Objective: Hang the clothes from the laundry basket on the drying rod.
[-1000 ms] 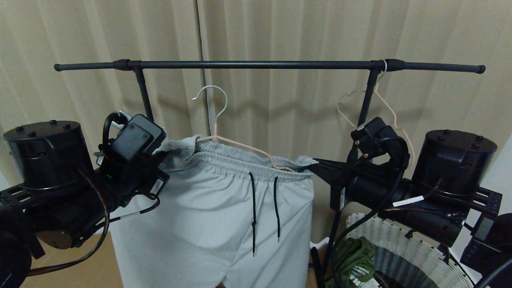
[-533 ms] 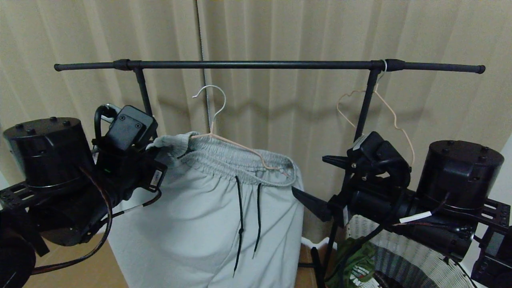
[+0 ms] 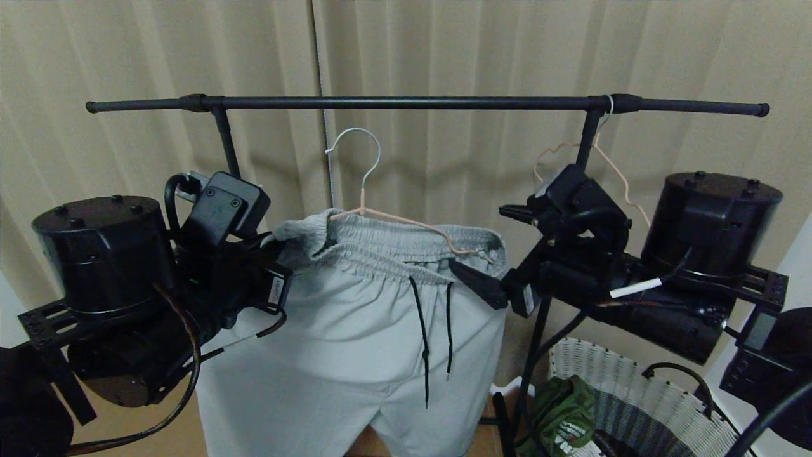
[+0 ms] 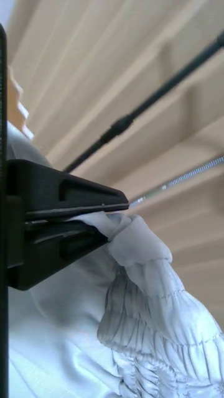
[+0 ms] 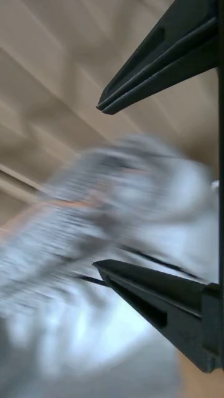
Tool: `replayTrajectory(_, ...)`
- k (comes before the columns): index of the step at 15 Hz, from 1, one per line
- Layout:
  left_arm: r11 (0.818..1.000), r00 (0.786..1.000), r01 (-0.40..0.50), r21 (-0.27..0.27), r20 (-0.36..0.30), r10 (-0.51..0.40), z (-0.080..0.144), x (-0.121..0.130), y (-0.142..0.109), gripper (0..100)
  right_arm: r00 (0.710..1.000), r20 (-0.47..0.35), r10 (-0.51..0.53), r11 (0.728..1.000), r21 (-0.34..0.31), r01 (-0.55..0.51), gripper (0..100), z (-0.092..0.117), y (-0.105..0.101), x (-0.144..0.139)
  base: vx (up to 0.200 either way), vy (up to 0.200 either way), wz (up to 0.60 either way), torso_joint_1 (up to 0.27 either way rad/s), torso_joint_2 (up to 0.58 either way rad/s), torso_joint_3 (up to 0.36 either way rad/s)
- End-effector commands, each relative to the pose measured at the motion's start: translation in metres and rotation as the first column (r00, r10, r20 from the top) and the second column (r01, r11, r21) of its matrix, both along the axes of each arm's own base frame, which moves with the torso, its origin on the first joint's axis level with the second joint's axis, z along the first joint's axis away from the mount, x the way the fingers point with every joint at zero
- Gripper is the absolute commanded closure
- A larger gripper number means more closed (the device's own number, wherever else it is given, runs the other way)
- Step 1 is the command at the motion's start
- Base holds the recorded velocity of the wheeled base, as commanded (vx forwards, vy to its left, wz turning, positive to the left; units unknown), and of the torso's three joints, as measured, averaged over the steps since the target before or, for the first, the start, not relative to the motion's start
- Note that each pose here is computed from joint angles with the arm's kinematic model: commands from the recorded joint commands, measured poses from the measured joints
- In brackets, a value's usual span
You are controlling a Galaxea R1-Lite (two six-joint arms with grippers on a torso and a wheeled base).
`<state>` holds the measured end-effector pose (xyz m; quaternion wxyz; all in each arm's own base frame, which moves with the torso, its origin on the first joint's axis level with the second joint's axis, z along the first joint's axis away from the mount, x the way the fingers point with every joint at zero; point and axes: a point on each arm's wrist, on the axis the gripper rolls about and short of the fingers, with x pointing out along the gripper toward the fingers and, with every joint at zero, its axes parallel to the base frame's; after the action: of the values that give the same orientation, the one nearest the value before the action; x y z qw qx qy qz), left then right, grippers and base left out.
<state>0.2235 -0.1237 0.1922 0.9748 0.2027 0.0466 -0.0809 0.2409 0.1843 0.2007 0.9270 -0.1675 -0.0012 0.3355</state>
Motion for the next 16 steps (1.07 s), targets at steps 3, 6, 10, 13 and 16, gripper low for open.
replayTrajectory(3,0.999,0.999,0.05,-0.007,0.013,-0.05,-0.001,-0.003,-0.013,100,1.0,0.018,-0.016,1.0,-0.017,0.016,0,-0.004,0.022,0.027,0.0,0.0,0.0,0.0,0.0,0.0)
replayTrajectory(6,0.996,0.996,0.082,-0.026,0.044,-0.081,0.002,-0.007,-0.02,100,1.0,0.011,-0.023,0.999,-0.024,0.024,0,-0.008,0.027,0.032,0.0,0.0,0.0,0.0,0.0,0.0)
replayTrajectory(10,0.992,0.992,0.121,-0.03,0.052,-0.119,0.003,-0.012,-0.026,100,1.0,0.015,-0.026,0.999,-0.035,0.027,0,-0.012,0.028,0.036,0.0,0.0,0.0,0.0,0.0,0.0)
replayTrajectory(13,0.991,0.99,0.128,-0.034,0.056,-0.126,0.004,-0.013,-0.028,100,1.0,0.015,-0.025,0.999,-0.033,0.026,0,-0.012,0.028,0.035,0.0,0.0,0.0,0.0,0.0,0.0)
replayTrajectory(16,0.993,0.992,0.106,-0.056,0.074,-0.102,0.006,-0.011,-0.024,100,0.999,0.01,-0.03,0.999,-0.035,0.03,0,-0.013,0.024,0.032,0.0,0.0,0.0,0.0,0.0,0.0)
